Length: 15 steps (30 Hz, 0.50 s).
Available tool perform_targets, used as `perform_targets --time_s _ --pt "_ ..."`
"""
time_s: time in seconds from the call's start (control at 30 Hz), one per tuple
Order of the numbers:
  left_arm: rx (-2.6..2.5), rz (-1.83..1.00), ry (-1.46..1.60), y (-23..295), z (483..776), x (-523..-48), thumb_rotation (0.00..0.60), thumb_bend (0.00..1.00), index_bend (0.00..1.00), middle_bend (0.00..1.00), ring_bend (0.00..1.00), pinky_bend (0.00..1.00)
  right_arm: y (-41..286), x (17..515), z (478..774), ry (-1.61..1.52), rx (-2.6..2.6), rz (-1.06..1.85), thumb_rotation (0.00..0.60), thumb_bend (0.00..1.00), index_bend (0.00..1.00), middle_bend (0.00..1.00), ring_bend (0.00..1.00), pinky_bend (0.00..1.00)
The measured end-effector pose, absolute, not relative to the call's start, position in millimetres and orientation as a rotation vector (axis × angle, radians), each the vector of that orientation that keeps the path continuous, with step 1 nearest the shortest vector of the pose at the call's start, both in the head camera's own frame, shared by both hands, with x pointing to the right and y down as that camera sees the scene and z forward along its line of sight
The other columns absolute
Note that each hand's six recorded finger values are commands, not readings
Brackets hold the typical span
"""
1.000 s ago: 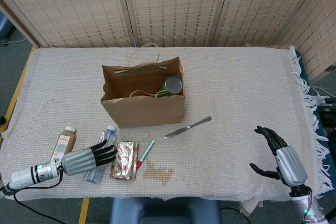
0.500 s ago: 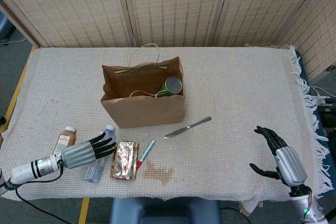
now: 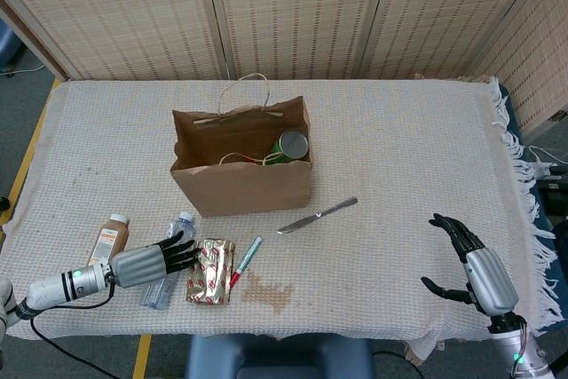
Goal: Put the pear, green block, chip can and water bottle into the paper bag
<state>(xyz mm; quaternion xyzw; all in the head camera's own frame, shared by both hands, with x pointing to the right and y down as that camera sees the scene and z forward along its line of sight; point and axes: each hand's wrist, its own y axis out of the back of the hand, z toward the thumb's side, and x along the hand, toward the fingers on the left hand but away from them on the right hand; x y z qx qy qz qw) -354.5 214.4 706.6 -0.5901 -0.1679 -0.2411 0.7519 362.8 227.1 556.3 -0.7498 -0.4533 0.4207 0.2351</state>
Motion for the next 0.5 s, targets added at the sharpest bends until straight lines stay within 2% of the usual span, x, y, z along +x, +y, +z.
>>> perform_targets --time_s 0.07,0.17,0.23,0.3,0.37,0.5 --pt "-1.281 -0.512 -0.397 218 710 -355 0.6 0.4 0.03 0.0 0.01 0.15 227 363 556 -1.25 -2.06 1.156 0.6 0.09 0.01 0.15 0.07 0.19" --pt "-1.274 -0.487 -0.42 223 711 -354 0.6 0.44 0.19 0.11 0.11 0.26 227 363 557 -1.247 -2.06 1.157 0.6 0.09 0.01 0.15 0.07 0.19" --pt "-1.282 -0.469 -0.416 224 709 -352 0.6 0.53 0.34 0.31 0.3 0.47 227 363 557 -1.246 -2.061 1.156 0.6 0.09 0.01 0.15 0.07 0.19" --pt "-1.29 -0.456 -0.405 224 706 -351 0.6 0.6 0.46 0.48 0.46 0.61 227 363 557 -1.246 -2.061 1.156 0.6 0.09 0.01 0.15 0.07 0.19" --pt "-1.307 -0.447 -0.382 224 701 -350 0.6 0.65 0.56 0.6 0.56 0.69 227 364 556 -1.247 -2.06 1.155 0.6 0.09 0.01 0.15 0.07 0.19" --pt "-1.323 -0.42 -0.33 222 689 -349 0.6 0.66 0.59 0.63 0.59 0.73 227 364 556 -1.248 -2.06 1.153 0.6 0.09 0.01 0.15 0.07 0.19"
